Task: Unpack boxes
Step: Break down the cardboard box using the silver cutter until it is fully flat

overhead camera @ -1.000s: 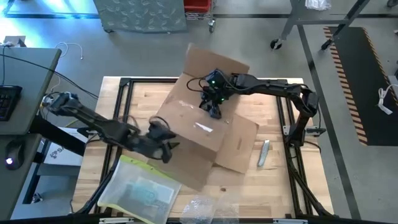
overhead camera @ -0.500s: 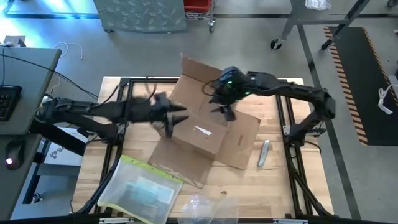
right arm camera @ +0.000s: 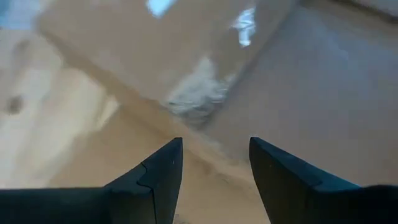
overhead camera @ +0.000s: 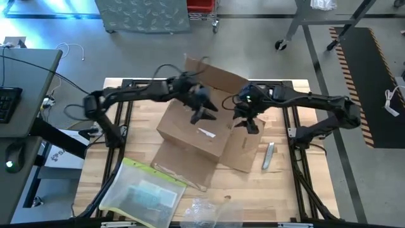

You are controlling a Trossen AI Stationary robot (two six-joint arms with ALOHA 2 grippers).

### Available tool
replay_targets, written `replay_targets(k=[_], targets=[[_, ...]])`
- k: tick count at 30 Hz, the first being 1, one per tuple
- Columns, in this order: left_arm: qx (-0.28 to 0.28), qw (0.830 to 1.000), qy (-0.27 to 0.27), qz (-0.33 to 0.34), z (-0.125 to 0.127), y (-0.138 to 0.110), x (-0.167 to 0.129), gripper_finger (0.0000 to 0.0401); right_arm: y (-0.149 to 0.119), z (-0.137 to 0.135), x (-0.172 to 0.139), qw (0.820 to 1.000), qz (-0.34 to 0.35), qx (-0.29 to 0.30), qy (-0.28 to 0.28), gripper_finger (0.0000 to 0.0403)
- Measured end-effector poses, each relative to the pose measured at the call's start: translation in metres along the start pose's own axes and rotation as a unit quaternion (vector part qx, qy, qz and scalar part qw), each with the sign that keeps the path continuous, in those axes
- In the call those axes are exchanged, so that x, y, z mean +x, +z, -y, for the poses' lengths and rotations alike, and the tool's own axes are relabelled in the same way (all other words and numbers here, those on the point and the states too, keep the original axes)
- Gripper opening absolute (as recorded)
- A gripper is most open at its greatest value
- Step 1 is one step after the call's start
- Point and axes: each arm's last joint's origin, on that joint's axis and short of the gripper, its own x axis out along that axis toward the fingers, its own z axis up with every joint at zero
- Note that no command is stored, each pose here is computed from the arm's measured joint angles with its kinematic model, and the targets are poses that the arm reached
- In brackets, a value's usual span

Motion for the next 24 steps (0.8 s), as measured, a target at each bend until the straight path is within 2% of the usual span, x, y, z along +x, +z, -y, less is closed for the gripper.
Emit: replay_targets(k=[2, 6, 8, 16, 24], targets=[[0.000, 1.000, -0.006, -0.030, -0.011, 0.003, 0.015, 0.0231, -0.009, -0.001, 0.004, 0.999, 0.016, -0.008, -0.027, 0.0172], [-0.011, 0.995, -0.016, -0.097, -0.029, 0.001, 0.042, 0.0241, -0.022, -0.002, 0.017, 0.998, 0.041, -0.020, -0.043, 0.0172], [-0.027, 0.992, -0.039, -0.119, -0.034, -0.001, 0.051, 0.0241, -0.028, -0.002, 0.025, 0.998, 0.046, -0.028, -0.046, 0.0172], [-0.106, 0.969, -0.170, -0.143, -0.043, -0.020, 0.073, 0.0242, -0.035, -0.001, 0.034, 0.996, 0.051, -0.031, -0.062, 0.0172], [-0.090, 0.967, -0.192, -0.139, -0.038, -0.021, 0.080, 0.0233, -0.034, 0.002, 0.041, 0.997, 0.053, -0.024, -0.059, 0.0172]])
